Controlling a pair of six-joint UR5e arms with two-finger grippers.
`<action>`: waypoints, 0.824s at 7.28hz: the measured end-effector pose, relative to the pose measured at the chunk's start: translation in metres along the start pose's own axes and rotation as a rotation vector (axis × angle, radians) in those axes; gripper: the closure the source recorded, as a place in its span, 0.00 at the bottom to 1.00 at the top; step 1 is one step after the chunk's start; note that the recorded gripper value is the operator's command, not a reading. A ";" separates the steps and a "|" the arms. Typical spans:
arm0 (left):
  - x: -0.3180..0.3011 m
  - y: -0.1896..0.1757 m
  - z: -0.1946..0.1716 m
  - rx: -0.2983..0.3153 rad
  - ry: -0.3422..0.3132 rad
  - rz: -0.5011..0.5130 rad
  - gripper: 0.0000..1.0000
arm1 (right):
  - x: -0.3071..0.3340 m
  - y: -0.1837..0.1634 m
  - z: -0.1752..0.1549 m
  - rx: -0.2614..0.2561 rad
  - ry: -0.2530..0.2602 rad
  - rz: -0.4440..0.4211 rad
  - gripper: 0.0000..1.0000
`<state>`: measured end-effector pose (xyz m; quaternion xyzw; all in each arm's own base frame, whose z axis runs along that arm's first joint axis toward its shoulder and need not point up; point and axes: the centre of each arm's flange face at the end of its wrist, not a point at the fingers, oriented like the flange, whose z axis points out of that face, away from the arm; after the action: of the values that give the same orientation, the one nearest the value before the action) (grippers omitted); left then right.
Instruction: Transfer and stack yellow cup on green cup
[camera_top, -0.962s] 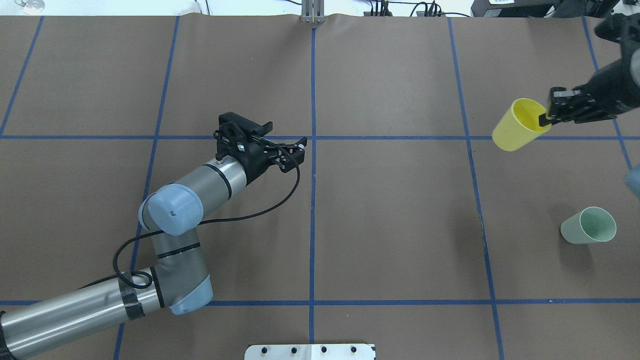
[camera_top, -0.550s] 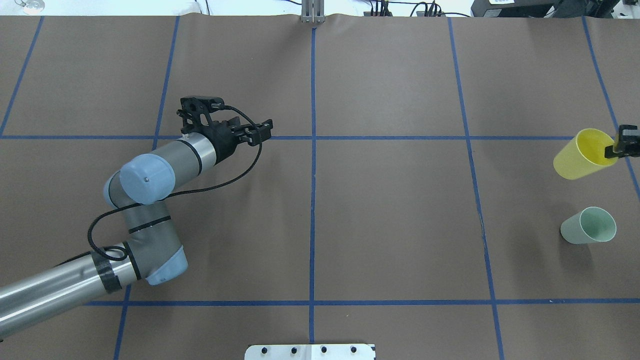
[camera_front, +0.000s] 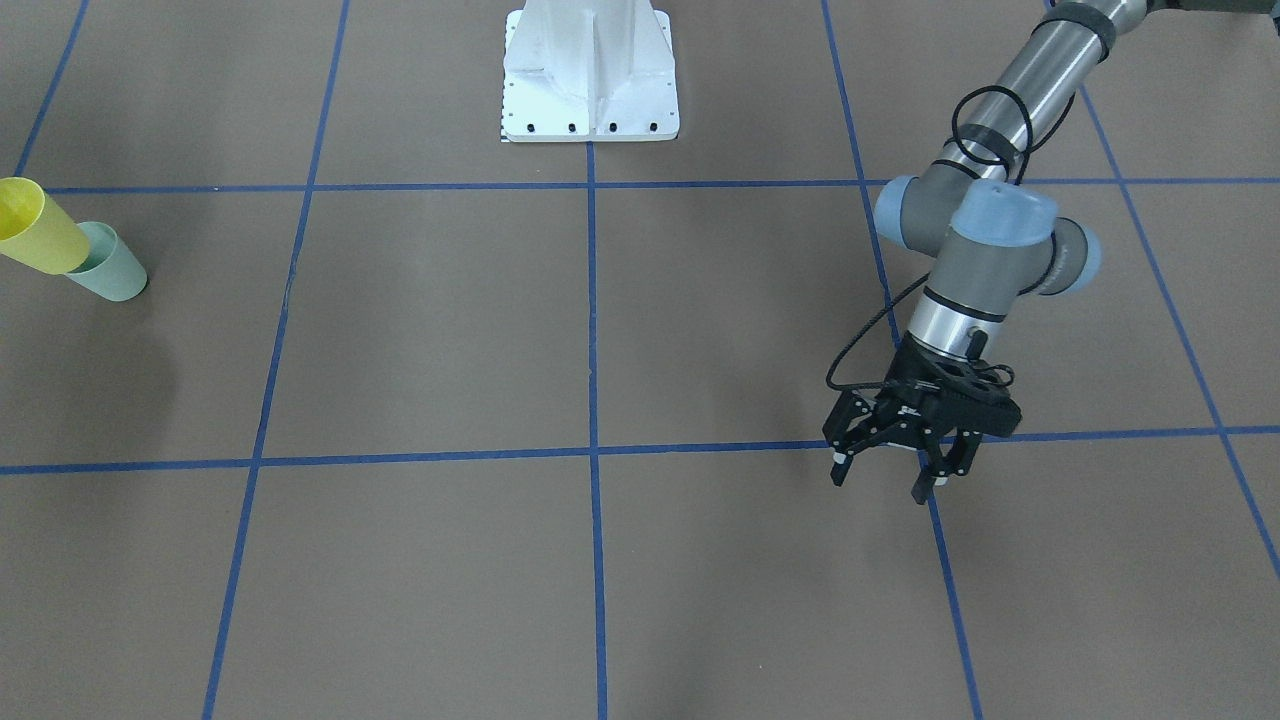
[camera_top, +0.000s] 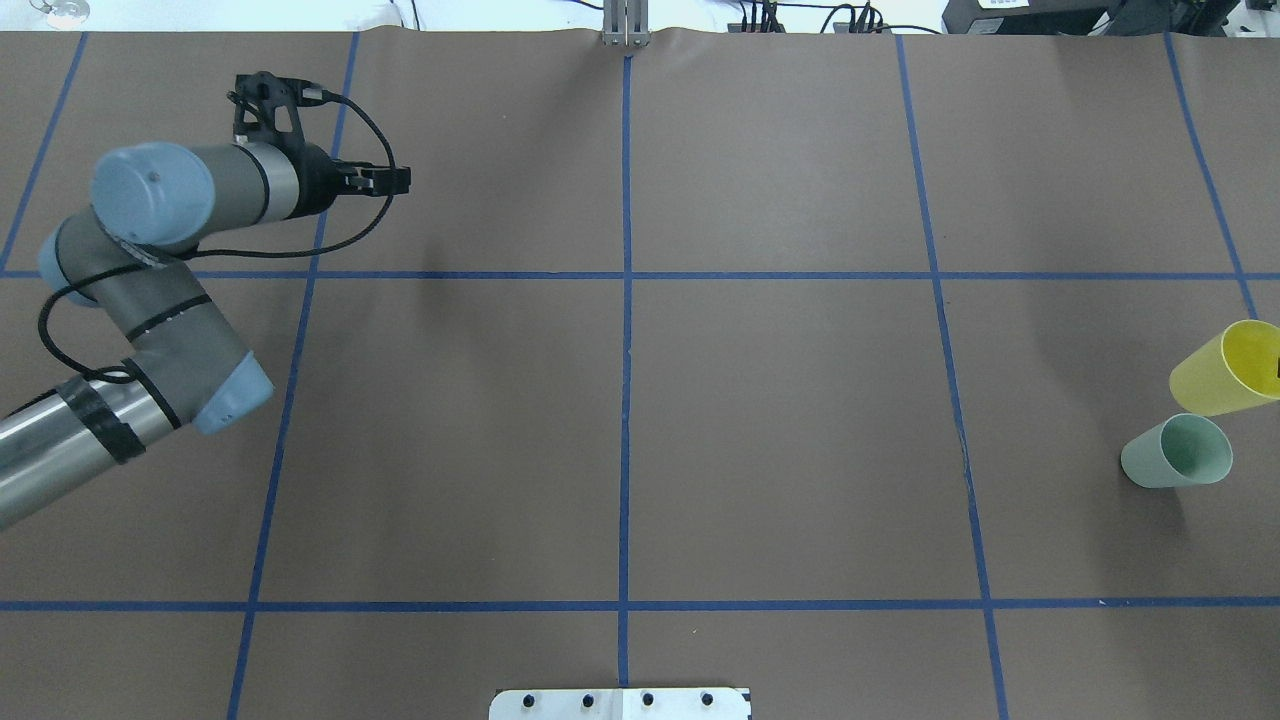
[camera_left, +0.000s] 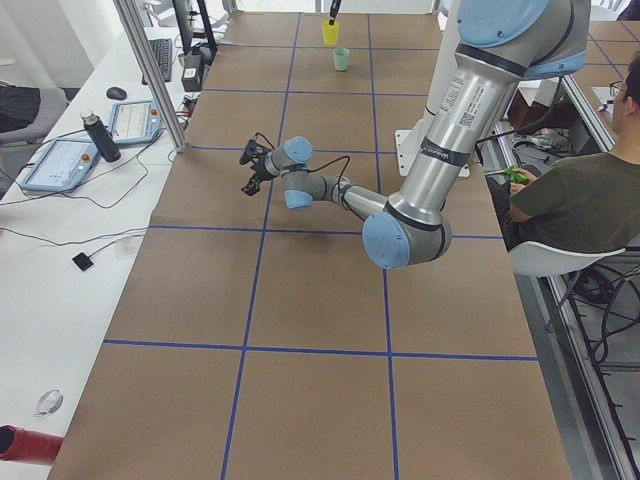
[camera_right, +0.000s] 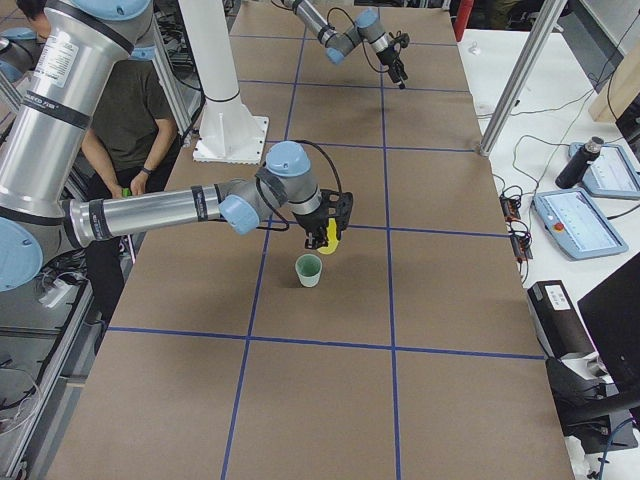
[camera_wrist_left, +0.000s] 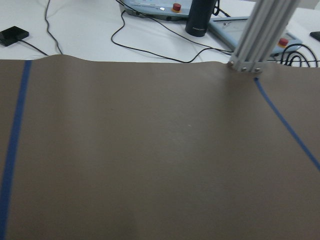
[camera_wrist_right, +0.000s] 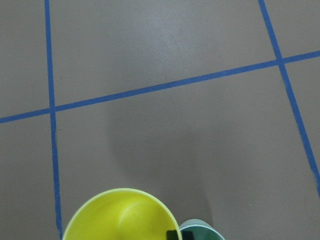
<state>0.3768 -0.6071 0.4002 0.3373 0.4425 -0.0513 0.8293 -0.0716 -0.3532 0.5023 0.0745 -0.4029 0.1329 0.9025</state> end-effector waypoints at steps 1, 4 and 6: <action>-0.022 -0.013 -0.003 -0.043 -0.032 0.014 0.00 | 0.006 0.000 0.006 -0.009 0.008 -0.013 1.00; -0.036 -0.019 -0.005 -0.073 -0.054 0.031 0.00 | 0.010 0.004 0.016 -0.044 0.006 -0.019 1.00; -0.036 -0.020 -0.006 -0.073 -0.054 0.031 0.00 | 0.013 0.009 0.022 -0.064 0.011 -0.021 1.00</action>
<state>0.3438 -0.6266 0.4152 0.3122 0.4162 -0.0313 0.8534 -0.0813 -0.3471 0.5270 0.0489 -0.4012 0.1107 0.9080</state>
